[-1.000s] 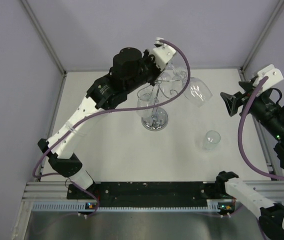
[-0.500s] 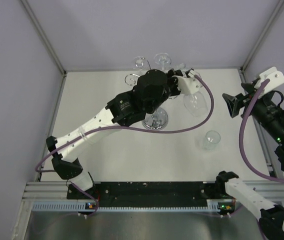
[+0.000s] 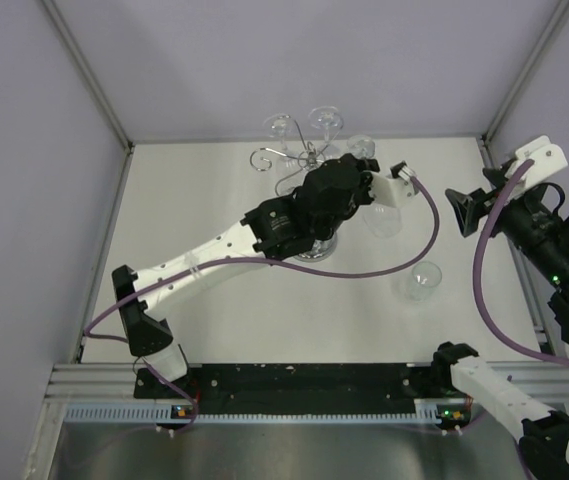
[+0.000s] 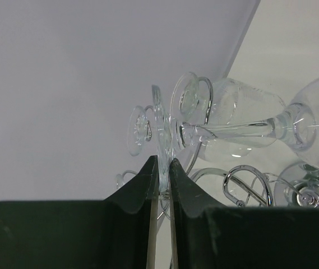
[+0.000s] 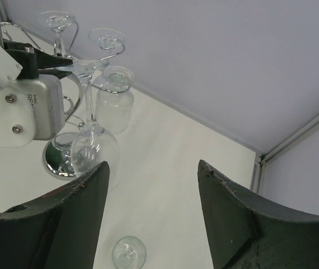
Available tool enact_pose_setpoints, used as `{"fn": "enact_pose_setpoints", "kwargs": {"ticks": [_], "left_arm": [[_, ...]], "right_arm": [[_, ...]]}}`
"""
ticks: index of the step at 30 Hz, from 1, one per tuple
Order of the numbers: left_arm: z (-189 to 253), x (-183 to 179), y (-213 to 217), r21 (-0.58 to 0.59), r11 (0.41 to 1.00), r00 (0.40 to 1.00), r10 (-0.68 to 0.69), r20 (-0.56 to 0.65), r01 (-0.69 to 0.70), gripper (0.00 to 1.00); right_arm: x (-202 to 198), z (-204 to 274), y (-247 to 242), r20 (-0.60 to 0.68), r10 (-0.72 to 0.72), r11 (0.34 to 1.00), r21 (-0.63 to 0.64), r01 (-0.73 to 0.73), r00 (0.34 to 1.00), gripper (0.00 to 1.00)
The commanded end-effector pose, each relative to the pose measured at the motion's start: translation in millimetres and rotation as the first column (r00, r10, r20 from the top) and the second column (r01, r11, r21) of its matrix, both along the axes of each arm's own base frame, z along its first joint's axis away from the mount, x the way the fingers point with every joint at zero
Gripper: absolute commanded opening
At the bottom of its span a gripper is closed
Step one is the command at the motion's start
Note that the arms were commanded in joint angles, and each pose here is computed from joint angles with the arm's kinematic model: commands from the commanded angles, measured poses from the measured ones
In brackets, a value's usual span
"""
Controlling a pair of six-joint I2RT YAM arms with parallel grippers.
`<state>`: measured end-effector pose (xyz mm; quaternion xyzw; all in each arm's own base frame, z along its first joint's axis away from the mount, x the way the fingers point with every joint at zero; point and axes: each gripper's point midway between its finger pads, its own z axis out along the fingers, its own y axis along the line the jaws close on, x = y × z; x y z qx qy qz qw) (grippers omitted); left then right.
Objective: Place the wine glass upside down on the wine glass rack
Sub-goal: Turn the wine glass upside down at the wine rack.
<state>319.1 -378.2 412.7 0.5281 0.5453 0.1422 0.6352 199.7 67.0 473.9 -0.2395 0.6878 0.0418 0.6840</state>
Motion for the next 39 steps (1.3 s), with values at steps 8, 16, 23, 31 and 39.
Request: {"fn": "enact_pose_setpoints", "kwargs": {"ticks": [8,16,23,31,39], "left_arm": [[38,0,19,-0.112,0.992,0.993,0.065,0.103,-0.054,0.00],[38,-1,30,-0.092,0.992,0.990,0.092,0.111,-0.082,0.00],[36,-4,39,-0.076,0.992,0.989,0.104,0.106,-0.096,0.00],[34,-7,48,-0.056,0.992,0.988,0.114,0.100,-0.109,0.00],[28,-7,51,-0.045,0.992,0.988,0.119,0.099,-0.115,0.00]], "right_arm": [[-1,1,-1,0.019,0.000,1.000,-0.006,0.000,1.000,0.64],[-1,-4,1,0.006,0.008,1.000,-0.007,-0.008,1.000,0.64],[-1,-5,1,0.004,0.009,1.000,-0.006,-0.009,1.000,0.64],[0,-7,2,0.000,0.015,1.000,-0.004,-0.015,1.000,0.64],[0,-8,4,-0.005,0.021,1.000,0.000,-0.021,1.000,0.64]]}}
